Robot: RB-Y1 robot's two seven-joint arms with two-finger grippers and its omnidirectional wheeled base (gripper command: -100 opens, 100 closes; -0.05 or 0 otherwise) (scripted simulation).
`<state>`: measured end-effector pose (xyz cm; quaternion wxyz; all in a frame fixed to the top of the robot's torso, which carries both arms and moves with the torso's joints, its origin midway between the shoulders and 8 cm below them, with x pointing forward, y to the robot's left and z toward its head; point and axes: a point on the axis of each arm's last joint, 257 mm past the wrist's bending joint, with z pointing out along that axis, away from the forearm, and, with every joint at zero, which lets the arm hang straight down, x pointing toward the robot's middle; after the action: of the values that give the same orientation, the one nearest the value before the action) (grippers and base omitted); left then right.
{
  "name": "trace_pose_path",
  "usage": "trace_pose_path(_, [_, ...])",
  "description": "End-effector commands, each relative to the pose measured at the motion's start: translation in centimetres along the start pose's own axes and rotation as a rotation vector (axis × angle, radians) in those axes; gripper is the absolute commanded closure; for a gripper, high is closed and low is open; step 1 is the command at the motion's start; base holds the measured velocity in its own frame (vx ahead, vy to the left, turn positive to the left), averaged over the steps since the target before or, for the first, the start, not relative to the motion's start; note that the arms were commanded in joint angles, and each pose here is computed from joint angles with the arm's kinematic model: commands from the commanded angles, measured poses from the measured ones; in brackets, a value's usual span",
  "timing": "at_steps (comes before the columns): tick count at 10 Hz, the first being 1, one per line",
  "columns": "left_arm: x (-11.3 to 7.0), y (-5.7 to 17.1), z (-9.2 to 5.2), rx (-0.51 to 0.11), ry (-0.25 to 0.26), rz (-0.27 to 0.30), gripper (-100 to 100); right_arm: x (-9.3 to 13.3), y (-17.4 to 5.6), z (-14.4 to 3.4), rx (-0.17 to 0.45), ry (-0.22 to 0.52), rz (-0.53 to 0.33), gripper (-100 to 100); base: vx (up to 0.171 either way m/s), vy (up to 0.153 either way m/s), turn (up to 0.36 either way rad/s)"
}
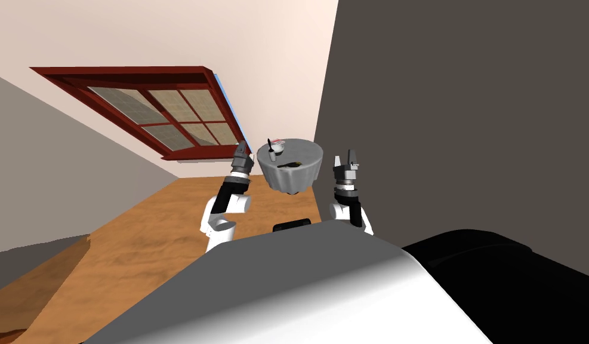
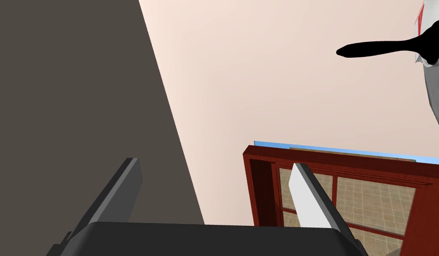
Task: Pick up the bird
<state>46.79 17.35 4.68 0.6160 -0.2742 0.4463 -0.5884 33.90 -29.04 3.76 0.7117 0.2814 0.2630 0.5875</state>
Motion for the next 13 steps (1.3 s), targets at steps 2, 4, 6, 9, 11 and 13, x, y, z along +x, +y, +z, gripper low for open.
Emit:
trace_pose_path(2, [1.0, 1.5, 1.4, -0.059, 0.024, -0.029, -100, 0.0, 0.0, 0.0, 0.000, 0.000, 0.000, 0, 0.007, 0.010, 0.029])
trace_pose_path(4, [1.8, 2.3, 2.5, -0.092, 0.046, -0.057, -100, 0.0, 0.0, 0.0, 0.000, 0.000, 0.000, 0, 0.004, 0.003, 0.011])
trace_pose_path(6, [1.8, 3.3, 2.5, -0.134, 0.045, -0.055, -100, 0.0, 0.0, 0.0, 0.000, 0.000, 0.000, 0, 0.009, 0.008, 0.005])
trace_pose_path(9, [2.8, 4.7, 3.4, -0.195, 0.066, -0.082, -100, 0.0, 0.0, 0.0, 0.000, 0.000, 0.000, 0, 0.015, 0.002, 0.013])
trace_pose_path(11, [3.9, 5.6, 4.4, -0.243, 0.087, -0.108, -100, 0.0, 0.0, 0.0, 0.000, 0.000, 0.000, 0, 0.023, 0.001, 0.020])
trace_pose_path(13, [5.0, 6.4, 5.3, -0.286, 0.108, -0.136, -100, 0.0, 0.0, 0.0, 0.000, 0.000, 0.000, 0, 0.013, 0.000, 0.011])
